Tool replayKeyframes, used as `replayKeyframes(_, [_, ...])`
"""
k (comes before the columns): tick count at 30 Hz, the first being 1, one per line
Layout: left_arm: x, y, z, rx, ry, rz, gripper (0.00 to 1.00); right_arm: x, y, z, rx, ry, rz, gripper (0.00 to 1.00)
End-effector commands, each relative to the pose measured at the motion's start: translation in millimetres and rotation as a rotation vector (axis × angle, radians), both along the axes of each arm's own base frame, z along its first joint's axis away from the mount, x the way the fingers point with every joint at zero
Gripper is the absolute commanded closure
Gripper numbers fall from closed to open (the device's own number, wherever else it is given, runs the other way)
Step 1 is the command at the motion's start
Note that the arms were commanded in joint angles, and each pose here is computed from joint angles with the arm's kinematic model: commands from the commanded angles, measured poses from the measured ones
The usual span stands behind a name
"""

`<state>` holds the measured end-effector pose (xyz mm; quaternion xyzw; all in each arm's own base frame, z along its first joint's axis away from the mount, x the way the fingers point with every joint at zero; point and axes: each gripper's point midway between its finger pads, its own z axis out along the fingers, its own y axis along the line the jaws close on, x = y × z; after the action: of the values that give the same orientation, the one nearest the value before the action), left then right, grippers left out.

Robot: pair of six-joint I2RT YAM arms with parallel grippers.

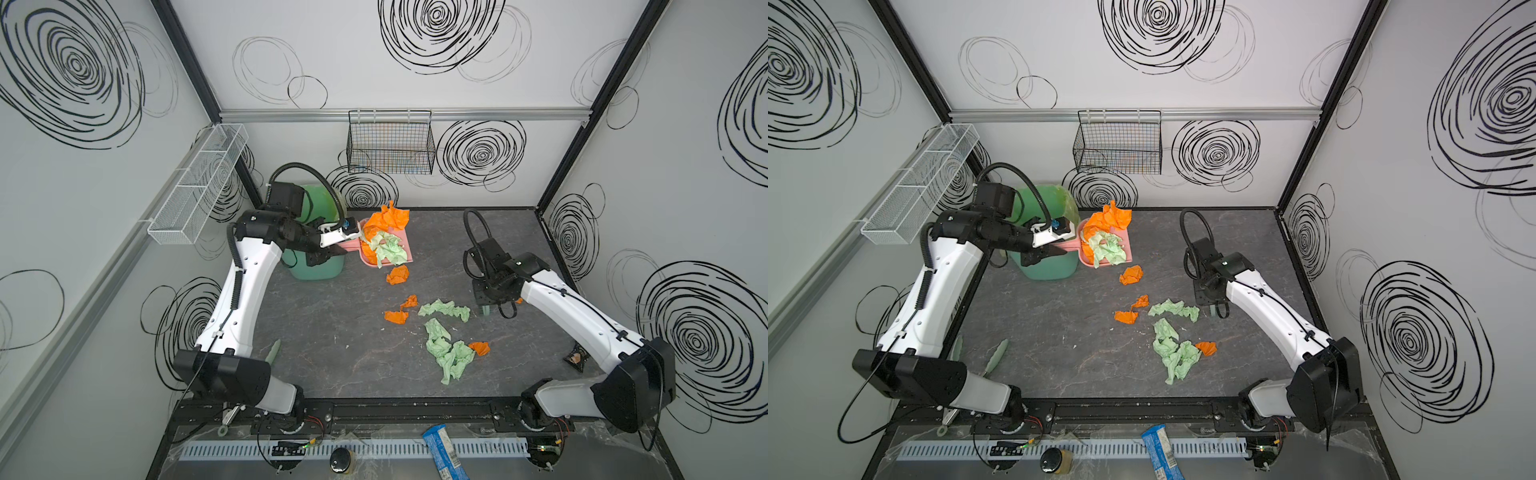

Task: Sweep away the paper scraps from the table
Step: 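Lift the loaded dustpan over the green bin with the left gripper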

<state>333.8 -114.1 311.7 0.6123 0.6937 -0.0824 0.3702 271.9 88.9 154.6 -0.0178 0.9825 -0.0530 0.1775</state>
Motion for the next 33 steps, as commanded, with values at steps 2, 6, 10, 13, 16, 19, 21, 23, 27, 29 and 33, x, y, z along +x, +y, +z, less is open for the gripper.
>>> replayKeyframes(2, [0.4,21.3,13.2,-0.02,-0.002,0.006,1.0,2.9,0.8,-1.3,0.0,-0.001,0.003,1.0])
replayKeyframes(6, [7.5,50.0,18.8,-0.014,-0.005,0.052,1.0,2.7,3.0,-6.1,0.001,0.016,0.012,1.0])
replayKeyframes(10, [12.2,80.7,16.4,0.0,-0.004,0.102,1.0,2.9,5.2,-9.1,0.003,0.022,0.018,1.0])
replayKeyframes(13, [13.2,105.6,13.9,0.01,-0.006,0.142,1.0,2.9,7.2,-10.3,0.006,0.026,0.023,1.0])
replayKeyframes(16, [15.1,128.8,12.4,0.02,-0.009,0.183,1.0,3.2,9.5,-11.6,0.004,0.029,0.03,1.0])
replayKeyframes(19, [21.2,156.1,13.1,0.032,-0.027,0.231,1.0,2.8,11.9,-14.3,0.003,0.036,0.035,1.0])
replayKeyframes(21, [28.0,175.3,17.0,0.038,-0.044,0.271,1.0,1.5,14.7,-17.3,0.0,0.046,0.041,1.0])
replayKeyframes(23, [34.5,191.9,19.8,0.043,-0.057,0.303,1.0,0.6,17.5,-19.0,-0.002,0.049,0.046,1.0])
replayKeyframes(27, [48.7,218.5,19.6,0.068,-0.063,0.355,1.0,-0.8,23.7,-23.2,-0.004,0.057,0.058,1.0])
replayKeyframes(29, [53.9,226.0,16.0,0.087,-0.059,0.364,1.0,-1.7,26.6,-24.7,-0.007,0.062,0.064,1.0])
replayKeyframes(33, [65.0,235.8,9.8,0.168,-0.057,0.361,1.0,-2.6,30.0,-25.1,-0.014,0.066,0.07,1.0])
